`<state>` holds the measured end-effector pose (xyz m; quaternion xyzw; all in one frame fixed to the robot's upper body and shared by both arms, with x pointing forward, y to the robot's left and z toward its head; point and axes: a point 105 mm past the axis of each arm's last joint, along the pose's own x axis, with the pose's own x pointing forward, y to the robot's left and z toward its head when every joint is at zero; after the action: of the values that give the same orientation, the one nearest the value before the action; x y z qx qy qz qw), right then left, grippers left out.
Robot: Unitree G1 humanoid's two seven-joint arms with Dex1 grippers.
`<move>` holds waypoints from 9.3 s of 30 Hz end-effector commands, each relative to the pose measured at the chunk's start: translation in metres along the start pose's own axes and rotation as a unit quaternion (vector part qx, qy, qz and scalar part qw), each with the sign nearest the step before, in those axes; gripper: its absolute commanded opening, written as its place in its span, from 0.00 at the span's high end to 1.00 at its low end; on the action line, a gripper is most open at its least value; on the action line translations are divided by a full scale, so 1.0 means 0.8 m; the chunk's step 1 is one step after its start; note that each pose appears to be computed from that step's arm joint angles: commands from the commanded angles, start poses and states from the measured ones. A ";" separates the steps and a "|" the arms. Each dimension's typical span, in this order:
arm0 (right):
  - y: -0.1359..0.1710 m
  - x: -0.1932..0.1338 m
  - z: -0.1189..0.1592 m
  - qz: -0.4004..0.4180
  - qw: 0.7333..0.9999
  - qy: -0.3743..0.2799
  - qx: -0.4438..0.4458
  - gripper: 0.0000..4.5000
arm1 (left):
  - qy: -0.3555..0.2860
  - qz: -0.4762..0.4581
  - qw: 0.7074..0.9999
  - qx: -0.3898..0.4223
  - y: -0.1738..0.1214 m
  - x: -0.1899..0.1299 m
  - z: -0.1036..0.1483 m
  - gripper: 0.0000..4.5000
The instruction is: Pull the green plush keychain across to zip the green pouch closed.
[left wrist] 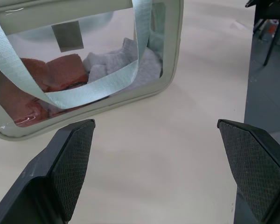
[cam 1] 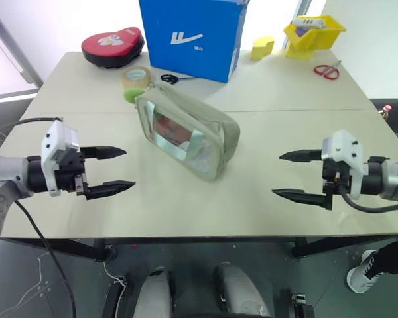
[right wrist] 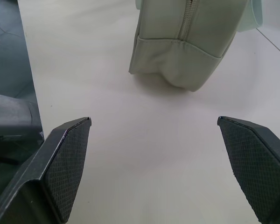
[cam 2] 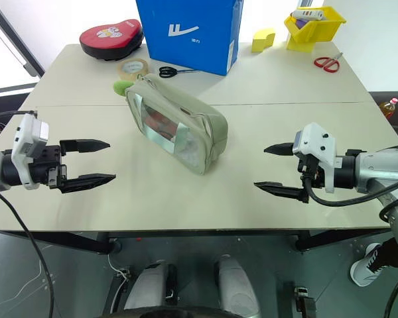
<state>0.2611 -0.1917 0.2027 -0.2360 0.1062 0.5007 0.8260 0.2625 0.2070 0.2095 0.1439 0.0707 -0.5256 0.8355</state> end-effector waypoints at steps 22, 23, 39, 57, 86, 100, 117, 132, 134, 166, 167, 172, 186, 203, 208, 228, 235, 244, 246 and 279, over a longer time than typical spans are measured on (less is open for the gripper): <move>-0.017 -0.012 0.029 -0.035 0.998 -0.034 -0.025 0.00 | -0.010 0.002 1.000 0.017 0.007 -0.006 0.017 0.00; -0.019 -0.012 0.032 -0.036 0.998 -0.037 -0.025 0.00 | -0.011 0.002 1.000 0.016 0.007 -0.006 0.017 0.00; -0.047 0.067 0.172 -0.003 0.983 -0.182 0.037 0.00 | -0.020 0.009 0.999 0.027 0.031 -0.013 0.022 0.00; -0.028 0.216 0.219 0.044 0.998 -0.004 0.036 0.05 | -0.022 0.008 0.999 0.025 0.029 -0.008 0.017 0.00; -0.016 0.132 0.169 0.127 0.959 -0.023 -0.252 0.99 | -0.017 0.002 0.999 0.028 0.026 -0.005 0.016 0.00; -0.014 0.137 0.148 0.107 0.969 0.028 -0.221 0.99 | -0.014 0.000 1.000 0.023 0.022 -0.006 0.015 0.00; -0.012 0.133 0.157 0.072 0.981 0.033 -0.179 0.99 | -0.015 -0.010 0.999 0.031 0.025 0.001 0.018 0.00; -0.007 0.133 0.152 0.062 0.984 0.028 -0.163 0.67 | -0.017 -0.018 0.999 0.028 0.021 0.006 0.019 0.00; -0.015 0.117 0.155 0.053 0.985 0.019 -0.162 0.41 | -0.017 -0.020 0.999 0.029 0.020 0.006 0.020 0.00; -0.031 0.061 0.098 0.031 0.986 0.067 -0.149 0.99 | -0.008 0.070 0.997 0.034 0.076 -0.009 0.014 0.00; -0.030 0.061 0.098 0.033 0.986 0.067 -0.149 0.99 | -0.007 0.074 0.997 0.036 0.080 -0.007 0.011 0.00; -0.031 0.061 0.099 0.027 0.986 0.067 -0.149 0.99 | -0.010 0.108 0.994 0.027 0.105 -0.001 0.001 0.00; -0.036 0.059 0.102 0.014 0.988 0.065 -0.141 1.00 | -0.057 0.082 0.995 -0.004 0.114 0.016 0.001 0.99; -0.037 0.062 0.105 0.013 0.987 0.058 -0.146 1.00 | -0.039 0.072 0.997 -0.005 0.117 0.025 -0.007 0.15; -0.038 0.059 0.106 0.007 0.988 0.057 -0.146 1.00 | -0.041 0.063 0.997 -0.018 0.119 0.028 -0.005 0.44; -0.043 0.071 0.098 0.005 0.990 0.056 -0.127 1.00 | -0.091 -0.013 0.996 0.000 0.088 0.007 0.092 0.99; -0.046 0.075 0.097 0.001 0.991 0.056 -0.125 1.00 | -0.078 -0.042 0.996 -0.017 0.075 0.069 0.100 0.99; -0.044 0.074 0.097 -0.002 0.991 0.055 -0.121 1.00 | -0.037 -0.035 0.998 -0.044 0.079 0.112 0.083 0.57; -0.045 0.074 0.097 -0.004 0.991 0.056 -0.118 1.00 | -0.042 -0.040 0.998 -0.041 0.077 0.109 0.088 0.33; -0.045 0.080 0.093 0.003 0.992 0.056 -0.109 1.00 | -0.006 -0.058 0.998 0.006 0.039 0.040 0.022 0.30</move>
<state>0.3201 -0.1234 0.2423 -0.3452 0.1156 0.4944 0.7893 0.3044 0.1898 0.2194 0.1198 0.0800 -0.5766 0.8043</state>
